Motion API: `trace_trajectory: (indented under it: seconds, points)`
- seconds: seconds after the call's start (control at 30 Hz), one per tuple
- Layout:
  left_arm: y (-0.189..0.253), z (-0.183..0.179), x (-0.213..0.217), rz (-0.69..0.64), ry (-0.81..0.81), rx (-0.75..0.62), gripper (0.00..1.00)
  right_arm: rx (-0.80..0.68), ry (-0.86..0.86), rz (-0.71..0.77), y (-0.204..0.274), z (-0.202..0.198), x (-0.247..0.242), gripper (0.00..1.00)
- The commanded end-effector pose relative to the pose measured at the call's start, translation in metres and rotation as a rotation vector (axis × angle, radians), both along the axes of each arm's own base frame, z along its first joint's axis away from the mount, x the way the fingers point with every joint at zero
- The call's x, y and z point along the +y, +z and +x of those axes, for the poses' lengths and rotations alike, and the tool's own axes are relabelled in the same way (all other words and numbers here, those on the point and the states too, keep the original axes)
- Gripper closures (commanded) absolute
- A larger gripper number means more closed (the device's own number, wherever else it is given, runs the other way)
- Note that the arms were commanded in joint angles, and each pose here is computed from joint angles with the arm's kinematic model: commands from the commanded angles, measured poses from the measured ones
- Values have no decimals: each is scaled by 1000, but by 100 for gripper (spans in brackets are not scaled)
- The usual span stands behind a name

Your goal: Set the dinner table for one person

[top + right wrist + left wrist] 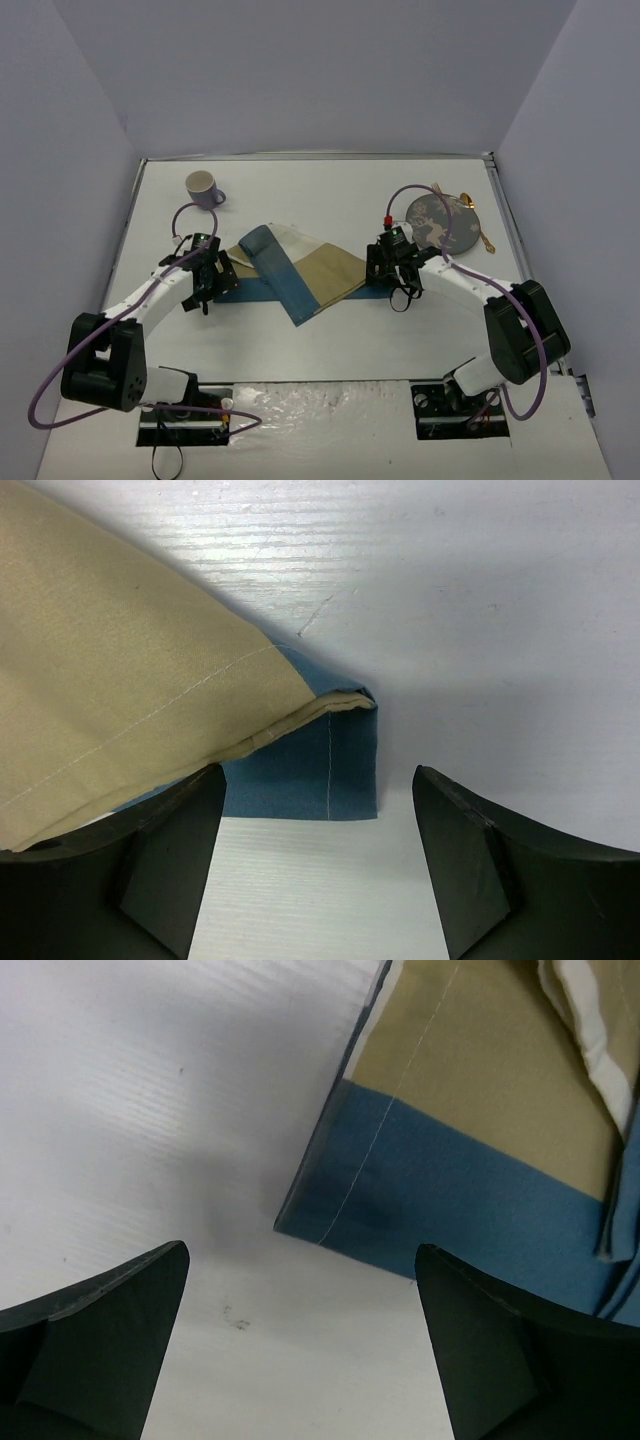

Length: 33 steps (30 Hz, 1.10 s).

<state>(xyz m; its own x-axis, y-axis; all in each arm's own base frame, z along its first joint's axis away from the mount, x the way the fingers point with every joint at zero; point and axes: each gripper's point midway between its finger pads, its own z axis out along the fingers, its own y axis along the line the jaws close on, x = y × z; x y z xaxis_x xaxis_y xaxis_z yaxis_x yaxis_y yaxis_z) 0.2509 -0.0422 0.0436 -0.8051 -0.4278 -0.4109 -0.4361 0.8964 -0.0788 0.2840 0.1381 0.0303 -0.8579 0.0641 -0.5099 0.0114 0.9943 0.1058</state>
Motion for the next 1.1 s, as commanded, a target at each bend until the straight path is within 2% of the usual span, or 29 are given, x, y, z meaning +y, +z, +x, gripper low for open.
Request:
trace_trajectory:
  seconds: [0.0, 0.17, 0.43, 0.7, 0.87, 1.0, 1.07]
  points:
    - [11, 37, -7, -46, 58, -132, 6, -21, -24, 9, 4, 4, -2, 28]
    - [2, 39, -7, -51, 67, -147, 8, -9, -41, 26, -4, -3, -3, 28]
    - [-18, 40, -8, -49, 74, -113, 16, 5, -60, 34, -19, -9, -5, 28]
    - [-27, 33, -9, -51, 78, -79, 36, 29, -62, 33, -28, -14, -5, 30]
    - [-32, 29, -13, -65, 71, -66, 49, 46, -56, 42, -32, -18, -3, 37]
    - [-37, 25, -15, -65, 66, -50, 65, 60, -47, 59, -34, -20, 0, 49]
    - [-38, 23, -14, -61, 68, -42, 77, 68, -46, 65, -36, -22, 1, 55]
